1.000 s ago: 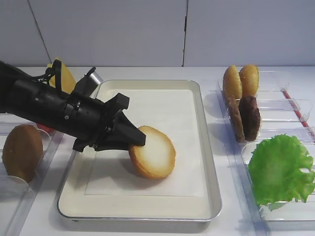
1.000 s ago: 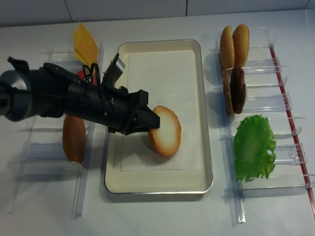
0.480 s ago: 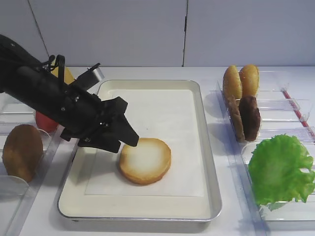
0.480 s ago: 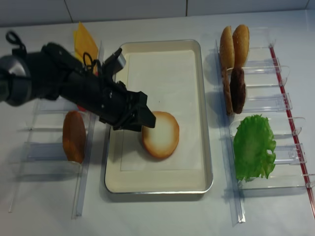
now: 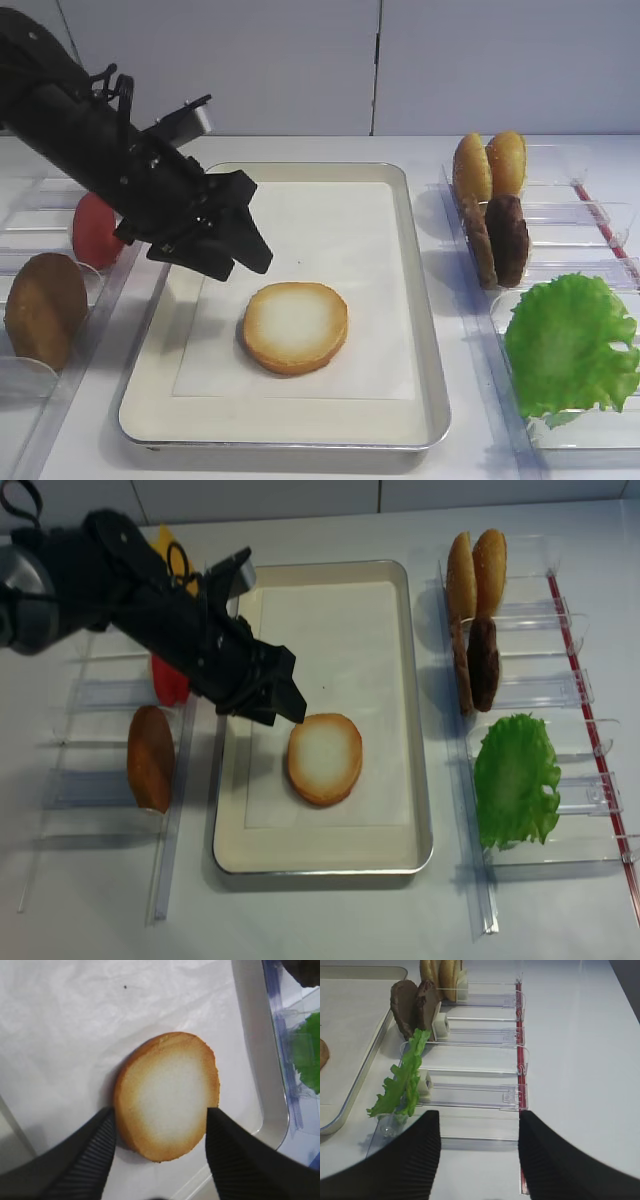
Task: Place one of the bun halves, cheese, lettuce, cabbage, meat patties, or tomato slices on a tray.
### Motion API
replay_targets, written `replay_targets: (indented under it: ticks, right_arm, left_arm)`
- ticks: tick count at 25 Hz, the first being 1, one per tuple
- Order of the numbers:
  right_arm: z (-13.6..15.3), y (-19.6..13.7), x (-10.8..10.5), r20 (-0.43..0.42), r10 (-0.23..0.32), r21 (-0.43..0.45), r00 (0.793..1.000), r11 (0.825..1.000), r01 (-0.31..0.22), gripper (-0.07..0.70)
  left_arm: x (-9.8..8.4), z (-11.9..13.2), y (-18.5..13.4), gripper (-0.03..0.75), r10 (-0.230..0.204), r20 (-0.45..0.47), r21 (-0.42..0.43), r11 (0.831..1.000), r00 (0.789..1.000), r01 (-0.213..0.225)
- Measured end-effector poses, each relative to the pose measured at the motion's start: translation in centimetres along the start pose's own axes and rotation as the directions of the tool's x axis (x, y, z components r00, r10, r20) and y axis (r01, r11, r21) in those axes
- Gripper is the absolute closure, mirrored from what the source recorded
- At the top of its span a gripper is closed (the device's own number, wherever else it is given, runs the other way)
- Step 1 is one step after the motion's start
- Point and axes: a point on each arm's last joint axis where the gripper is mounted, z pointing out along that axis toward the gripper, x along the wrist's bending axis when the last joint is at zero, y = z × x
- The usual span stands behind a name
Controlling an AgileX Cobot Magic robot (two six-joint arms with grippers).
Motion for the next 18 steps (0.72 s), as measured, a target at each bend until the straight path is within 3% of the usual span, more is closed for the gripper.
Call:
replay_targets:
  ticks: [5, 9, 14, 18]
  right_arm:
    - [0.0, 0.0, 0.0, 0.000, 0.000, 0.000, 1.000, 1.000, 0.000, 0.230]
    - [0.0, 0.0, 0.0, 0.000, 0.000, 0.000, 1.000, 1.000, 0.000, 0.230]
    - [0.0, 0.0, 0.0, 0.000, 0.000, 0.000, 1.000, 1.000, 0.000, 0.230]
    - [0.0, 0.0, 0.0, 0.000, 0.000, 0.000, 1.000, 1.000, 0.000, 0.230]
  left_arm:
    - [-2.9, -2.8, 0.6, 0.309, 0.123, -0.058, -0.067, 0.990, 0.991, -0.127]
    - [-4.1, -5.7, 0.0, 0.309, 0.175, -0.162, -0.099, 0.976, 0.971, -0.193]
    - [-4.7, -9.7, -1.7, 0.309, 0.201, -0.363, -0.129, 0.956, 0.910, -0.263]
    - [-6.0, -13.1, -3.5, 0.309, 0.222, -0.465, -0.172, 0.927, 0.857, -0.334]
